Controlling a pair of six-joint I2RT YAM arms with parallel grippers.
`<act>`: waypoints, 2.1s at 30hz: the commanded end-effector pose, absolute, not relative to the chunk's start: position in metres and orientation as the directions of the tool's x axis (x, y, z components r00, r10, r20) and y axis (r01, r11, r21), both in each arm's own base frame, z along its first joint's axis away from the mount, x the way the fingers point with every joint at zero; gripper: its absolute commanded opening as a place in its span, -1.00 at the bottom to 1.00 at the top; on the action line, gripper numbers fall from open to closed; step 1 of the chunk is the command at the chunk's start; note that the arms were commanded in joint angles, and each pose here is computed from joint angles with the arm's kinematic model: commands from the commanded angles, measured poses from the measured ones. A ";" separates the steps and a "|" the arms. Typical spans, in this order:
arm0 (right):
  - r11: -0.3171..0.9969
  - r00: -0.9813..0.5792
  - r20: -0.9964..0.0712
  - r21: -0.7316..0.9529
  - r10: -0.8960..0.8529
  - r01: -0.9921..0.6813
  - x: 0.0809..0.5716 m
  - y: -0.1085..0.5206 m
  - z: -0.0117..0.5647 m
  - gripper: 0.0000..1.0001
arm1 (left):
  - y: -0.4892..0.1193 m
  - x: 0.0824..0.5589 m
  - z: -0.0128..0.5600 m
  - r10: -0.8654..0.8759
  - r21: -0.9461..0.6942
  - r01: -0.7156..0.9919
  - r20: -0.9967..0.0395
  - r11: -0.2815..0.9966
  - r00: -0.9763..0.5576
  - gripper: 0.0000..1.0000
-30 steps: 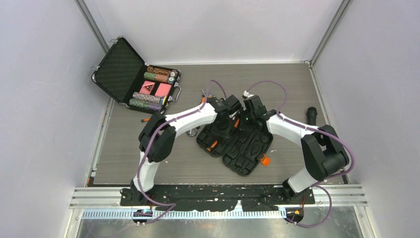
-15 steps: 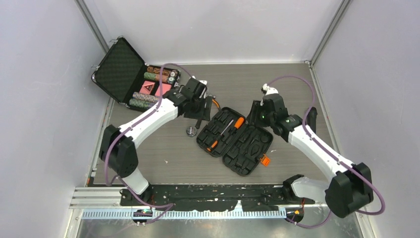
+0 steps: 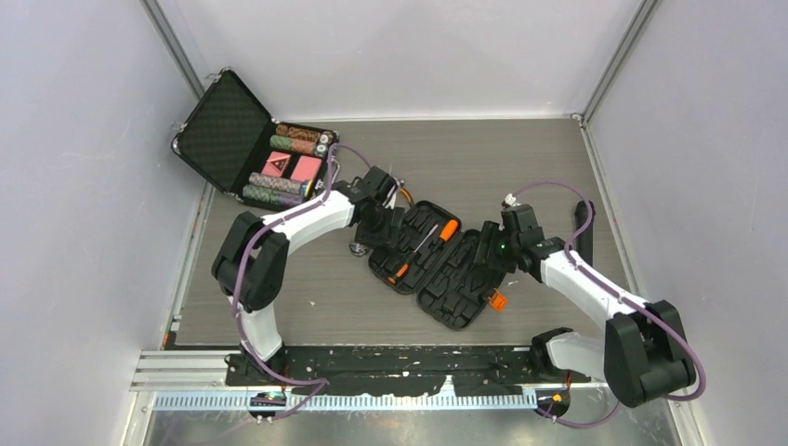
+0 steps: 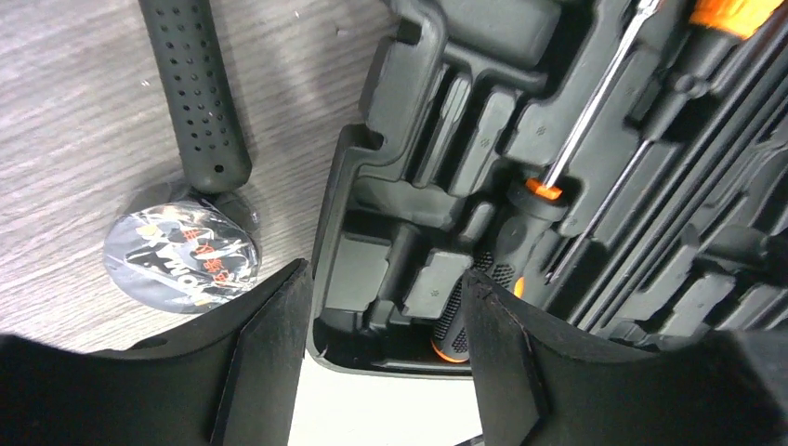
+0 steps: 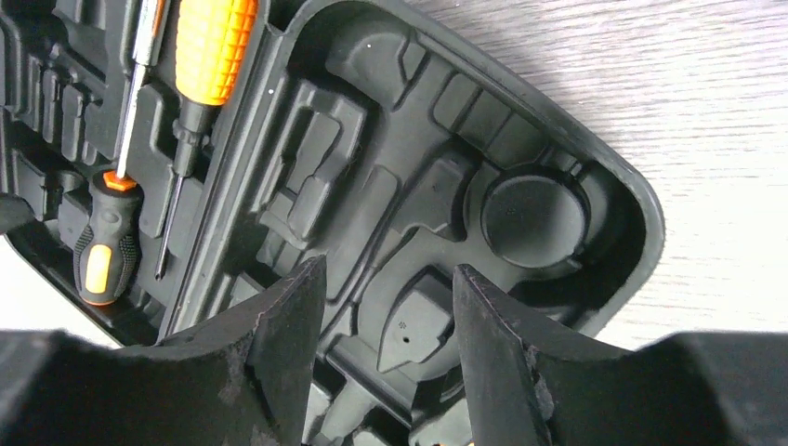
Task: Pack the tool kit
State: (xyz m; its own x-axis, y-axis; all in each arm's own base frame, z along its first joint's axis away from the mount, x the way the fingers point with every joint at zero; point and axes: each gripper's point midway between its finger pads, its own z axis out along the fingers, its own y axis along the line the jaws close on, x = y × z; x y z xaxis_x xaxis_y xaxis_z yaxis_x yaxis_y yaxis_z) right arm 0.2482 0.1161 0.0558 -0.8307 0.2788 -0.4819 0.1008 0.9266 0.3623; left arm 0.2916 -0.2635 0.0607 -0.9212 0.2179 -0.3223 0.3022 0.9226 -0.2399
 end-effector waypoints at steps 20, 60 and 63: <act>0.928 -0.746 -0.588 0.357 0.312 0.107 0.330 0.095 0.073 0.26 | -0.281 0.178 0.082 0.185 -0.389 0.341 -0.386 0.856 -0.904 0.20; 0.850 -0.652 -0.710 0.491 0.266 -0.188 0.300 0.128 0.142 0.42 | -0.137 0.417 0.051 -0.051 -0.183 0.030 -0.423 0.983 -0.905 0.83; 0.849 -0.653 -0.709 0.494 0.266 -0.190 0.300 0.129 0.142 0.42 | -0.138 0.404 0.040 -0.072 -0.207 0.011 -0.388 0.978 -0.919 0.82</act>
State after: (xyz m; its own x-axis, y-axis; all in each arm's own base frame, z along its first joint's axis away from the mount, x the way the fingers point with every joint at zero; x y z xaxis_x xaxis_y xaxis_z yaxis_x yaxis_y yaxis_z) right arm 0.2938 0.1252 0.1339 -0.6784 0.2695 -0.6835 -0.1522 0.8585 0.4896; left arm 0.4178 -0.1326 0.0483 -0.9018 -0.0235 -0.4315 0.0420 0.9890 -0.1418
